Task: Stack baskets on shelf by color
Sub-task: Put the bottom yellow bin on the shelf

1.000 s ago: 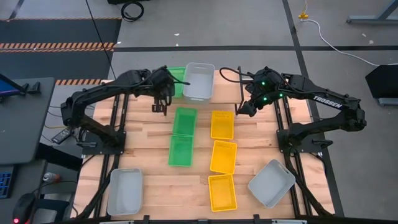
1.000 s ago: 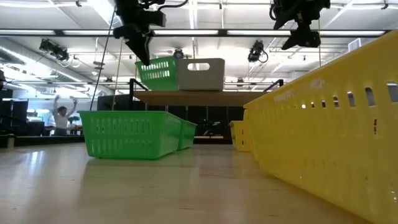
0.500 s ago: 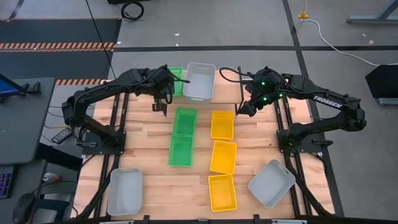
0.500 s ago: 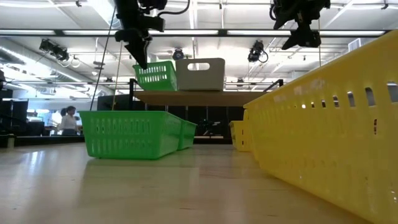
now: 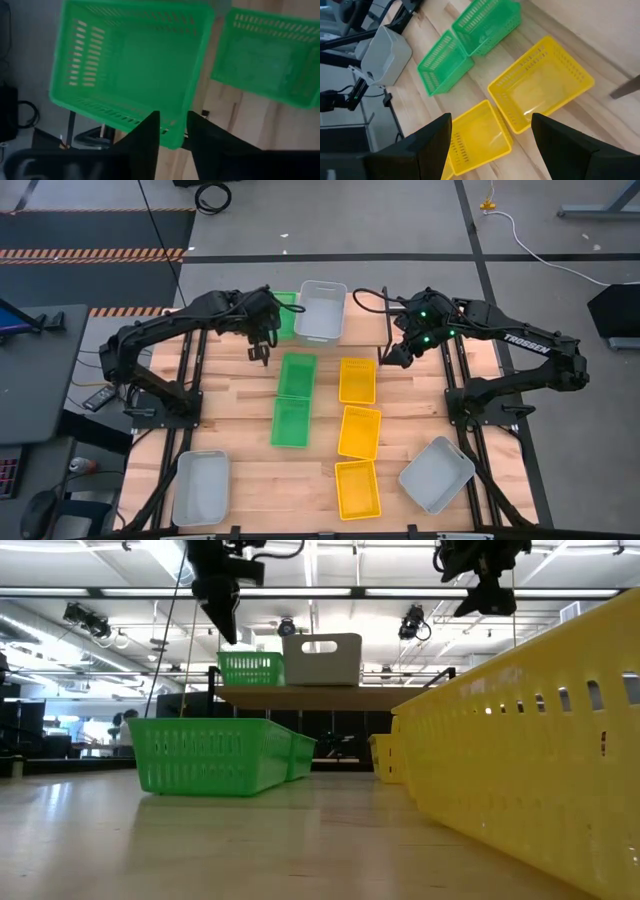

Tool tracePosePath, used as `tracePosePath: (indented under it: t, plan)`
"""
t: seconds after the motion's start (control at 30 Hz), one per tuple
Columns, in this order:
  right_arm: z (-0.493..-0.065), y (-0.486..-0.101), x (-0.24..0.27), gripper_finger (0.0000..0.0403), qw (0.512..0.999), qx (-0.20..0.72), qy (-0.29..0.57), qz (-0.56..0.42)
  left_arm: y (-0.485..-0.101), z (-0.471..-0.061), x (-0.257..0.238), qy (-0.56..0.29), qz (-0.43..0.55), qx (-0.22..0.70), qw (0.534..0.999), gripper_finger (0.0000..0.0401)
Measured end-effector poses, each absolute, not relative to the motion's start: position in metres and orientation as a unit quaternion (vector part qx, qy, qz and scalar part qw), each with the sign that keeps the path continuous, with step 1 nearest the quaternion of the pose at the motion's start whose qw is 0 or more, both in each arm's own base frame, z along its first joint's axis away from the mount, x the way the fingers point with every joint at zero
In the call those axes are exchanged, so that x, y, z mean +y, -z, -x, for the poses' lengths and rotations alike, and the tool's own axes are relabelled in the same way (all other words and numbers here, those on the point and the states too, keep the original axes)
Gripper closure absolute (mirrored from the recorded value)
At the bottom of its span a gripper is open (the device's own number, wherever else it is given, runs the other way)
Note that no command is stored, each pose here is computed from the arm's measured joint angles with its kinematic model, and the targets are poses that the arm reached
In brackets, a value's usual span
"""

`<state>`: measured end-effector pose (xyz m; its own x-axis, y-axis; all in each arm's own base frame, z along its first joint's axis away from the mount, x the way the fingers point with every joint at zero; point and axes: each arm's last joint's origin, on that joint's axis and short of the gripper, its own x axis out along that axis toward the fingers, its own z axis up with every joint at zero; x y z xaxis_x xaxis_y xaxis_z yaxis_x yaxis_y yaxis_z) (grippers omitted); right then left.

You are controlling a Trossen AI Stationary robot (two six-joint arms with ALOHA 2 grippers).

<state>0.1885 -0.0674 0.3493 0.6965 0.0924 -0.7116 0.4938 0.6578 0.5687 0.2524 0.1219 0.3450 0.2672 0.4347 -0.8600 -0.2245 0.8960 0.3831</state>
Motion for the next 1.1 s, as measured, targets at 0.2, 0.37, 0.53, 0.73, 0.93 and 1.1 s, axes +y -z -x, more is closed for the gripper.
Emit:
tracePosePath:
  t: [0.2,0.37,0.53,0.73,0.93,1.1]
  plan:
    - [-0.189,-0.349,-0.067,0.0124,0.832,0.371,0.117,-0.396,-0.377,-0.249,0.122,-0.245,-0.085,0.534,0.804,0.0254]
    - [-0.189,-0.349,-0.066,0.0124,0.827,0.371,0.119,-0.405,-0.399,-0.244,0.119,-0.260,-0.073,0.512,0.816,0.0238]
    - [-0.194,-0.349,-0.049,0.0124,0.836,0.389,0.079,-0.379,-0.426,-0.240,0.108,-0.277,-0.039,0.469,0.838,0.0239]
    - [-0.208,-0.342,-0.023,0.0124,0.851,0.429,0.034,-0.301,-0.462,-0.242,0.082,-0.234,0.039,0.371,0.898,0.0245]
    - [-0.231,-0.323,0.002,0.0124,0.842,0.482,0.005,-0.242,-0.484,-0.262,0.057,-0.146,0.109,0.242,0.953,0.0244]
    - [-0.254,-0.301,0.027,0.0124,0.811,0.533,-0.057,-0.237,-0.493,-0.278,0.036,-0.102,0.145,0.159,0.971,0.0249]
